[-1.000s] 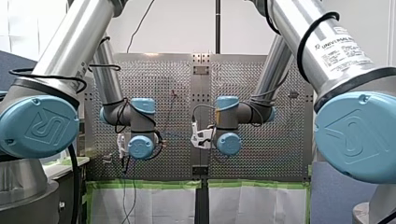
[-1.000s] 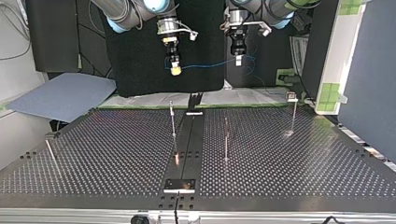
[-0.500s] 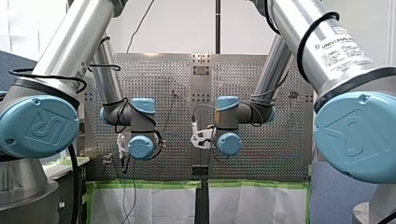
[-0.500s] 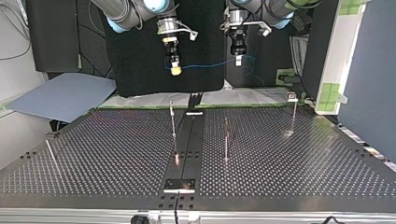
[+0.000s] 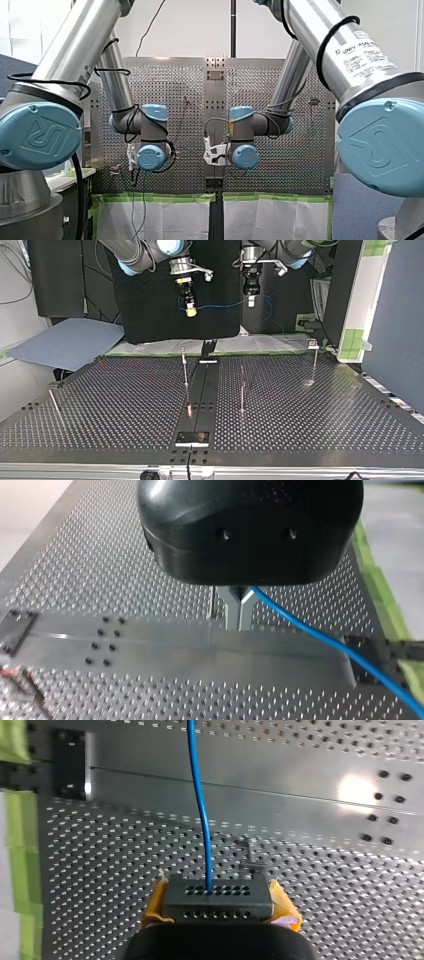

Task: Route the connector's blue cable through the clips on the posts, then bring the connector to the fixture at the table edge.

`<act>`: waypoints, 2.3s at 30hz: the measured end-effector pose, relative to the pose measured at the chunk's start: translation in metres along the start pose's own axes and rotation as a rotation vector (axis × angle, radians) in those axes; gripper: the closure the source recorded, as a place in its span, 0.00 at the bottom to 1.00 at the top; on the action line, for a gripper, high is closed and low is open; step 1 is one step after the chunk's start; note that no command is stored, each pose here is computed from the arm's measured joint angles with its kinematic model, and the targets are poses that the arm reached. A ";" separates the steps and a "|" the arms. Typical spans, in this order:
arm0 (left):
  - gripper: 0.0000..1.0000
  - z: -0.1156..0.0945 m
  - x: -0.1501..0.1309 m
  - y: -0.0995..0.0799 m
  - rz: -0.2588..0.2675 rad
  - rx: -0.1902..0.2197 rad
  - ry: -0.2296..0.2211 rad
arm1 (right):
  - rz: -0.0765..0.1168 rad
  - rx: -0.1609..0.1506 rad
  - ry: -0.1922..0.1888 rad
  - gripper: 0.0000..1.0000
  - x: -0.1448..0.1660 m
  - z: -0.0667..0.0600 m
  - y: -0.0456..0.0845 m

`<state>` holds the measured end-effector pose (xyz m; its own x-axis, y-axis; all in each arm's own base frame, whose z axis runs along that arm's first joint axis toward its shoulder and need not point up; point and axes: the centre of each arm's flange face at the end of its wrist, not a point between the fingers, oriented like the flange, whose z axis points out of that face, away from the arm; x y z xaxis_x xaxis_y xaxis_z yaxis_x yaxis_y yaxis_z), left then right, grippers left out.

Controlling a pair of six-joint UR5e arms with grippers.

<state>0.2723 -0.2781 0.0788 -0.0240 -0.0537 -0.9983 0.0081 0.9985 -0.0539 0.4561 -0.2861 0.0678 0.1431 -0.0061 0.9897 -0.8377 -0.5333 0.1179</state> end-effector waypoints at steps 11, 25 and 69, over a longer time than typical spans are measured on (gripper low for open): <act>1.00 -0.006 0.001 -0.006 0.001 0.022 0.004 | -0.005 0.003 -0.020 1.00 -0.003 -0.002 0.000; 1.00 0.003 0.031 -0.007 -0.016 0.025 0.071 | -0.005 0.003 -0.021 1.00 -0.003 -0.002 0.000; 1.00 0.027 -0.036 0.006 -0.071 -0.056 0.067 | 0.299 0.077 0.241 1.00 0.149 0.005 0.036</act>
<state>0.3003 -0.2704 0.1141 -0.0890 -0.1251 -0.9881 -0.0517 0.9913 -0.1208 0.4504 -0.3106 0.2188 -0.2369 0.0229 0.9713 -0.7802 -0.6002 -0.1761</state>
